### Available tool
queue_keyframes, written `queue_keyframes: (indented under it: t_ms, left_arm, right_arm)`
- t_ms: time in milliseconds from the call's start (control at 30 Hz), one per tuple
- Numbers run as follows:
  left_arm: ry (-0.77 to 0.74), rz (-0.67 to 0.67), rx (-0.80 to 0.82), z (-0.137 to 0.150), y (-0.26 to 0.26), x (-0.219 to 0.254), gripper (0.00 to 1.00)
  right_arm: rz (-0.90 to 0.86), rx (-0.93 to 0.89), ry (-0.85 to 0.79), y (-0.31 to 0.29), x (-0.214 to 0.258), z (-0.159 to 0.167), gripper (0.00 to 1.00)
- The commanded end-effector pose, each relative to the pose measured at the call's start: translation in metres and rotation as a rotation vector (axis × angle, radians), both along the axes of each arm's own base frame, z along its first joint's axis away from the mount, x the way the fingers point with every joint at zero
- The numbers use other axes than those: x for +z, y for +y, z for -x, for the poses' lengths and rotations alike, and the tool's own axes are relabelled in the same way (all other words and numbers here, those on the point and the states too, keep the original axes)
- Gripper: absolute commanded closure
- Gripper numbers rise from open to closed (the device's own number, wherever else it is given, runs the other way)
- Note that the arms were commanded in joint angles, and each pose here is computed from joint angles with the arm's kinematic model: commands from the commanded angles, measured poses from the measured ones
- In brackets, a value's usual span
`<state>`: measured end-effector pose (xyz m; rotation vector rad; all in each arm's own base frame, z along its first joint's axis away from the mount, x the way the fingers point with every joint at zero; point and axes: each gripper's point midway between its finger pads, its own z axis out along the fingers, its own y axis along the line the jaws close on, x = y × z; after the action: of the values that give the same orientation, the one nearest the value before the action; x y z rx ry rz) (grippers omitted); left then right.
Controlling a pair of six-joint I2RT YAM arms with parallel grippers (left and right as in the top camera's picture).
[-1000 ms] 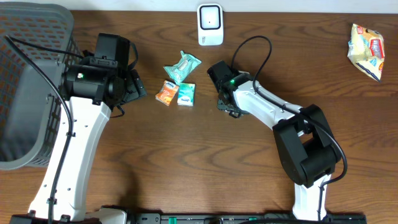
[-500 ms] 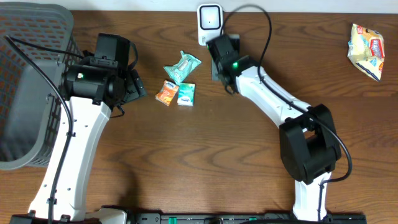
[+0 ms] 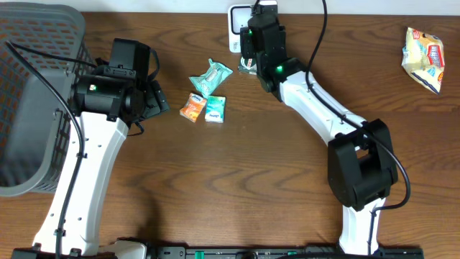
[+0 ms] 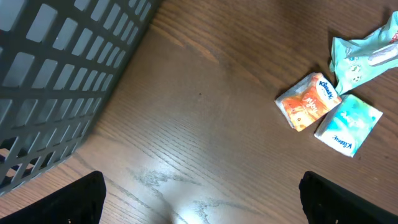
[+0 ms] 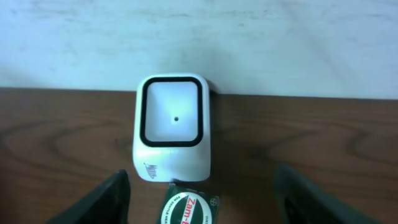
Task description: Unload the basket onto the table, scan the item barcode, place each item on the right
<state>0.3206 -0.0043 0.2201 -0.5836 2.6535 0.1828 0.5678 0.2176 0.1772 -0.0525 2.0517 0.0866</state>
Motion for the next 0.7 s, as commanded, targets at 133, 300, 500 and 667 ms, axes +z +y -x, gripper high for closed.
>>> queue_keyframes:
  t_ms: [133,300,500,667]
  left_arm:
    - [0.005,-0.01,0.017,0.0,0.004,-0.001,0.02]
    - [0.005,-0.01,0.017,0.0,0.004,-0.001,0.02]
    - [0.005,-0.01,0.017,0.0,0.004,-0.001,0.03]
    - [0.005,-0.01,0.017,0.0,0.004,-0.001,0.02]
  right_arm:
    - [-0.035,0.127,0.156,0.001,-0.048,-0.001,0.28]
    - [-0.099,0.242,0.237,0.017,-0.059,0.011,0.24]
    - [-0.067,0.235,0.244,0.013,-0.094,-0.001,0.58]
    - [-0.079,0.222,0.268,0.013,-0.124,-0.005,0.69]
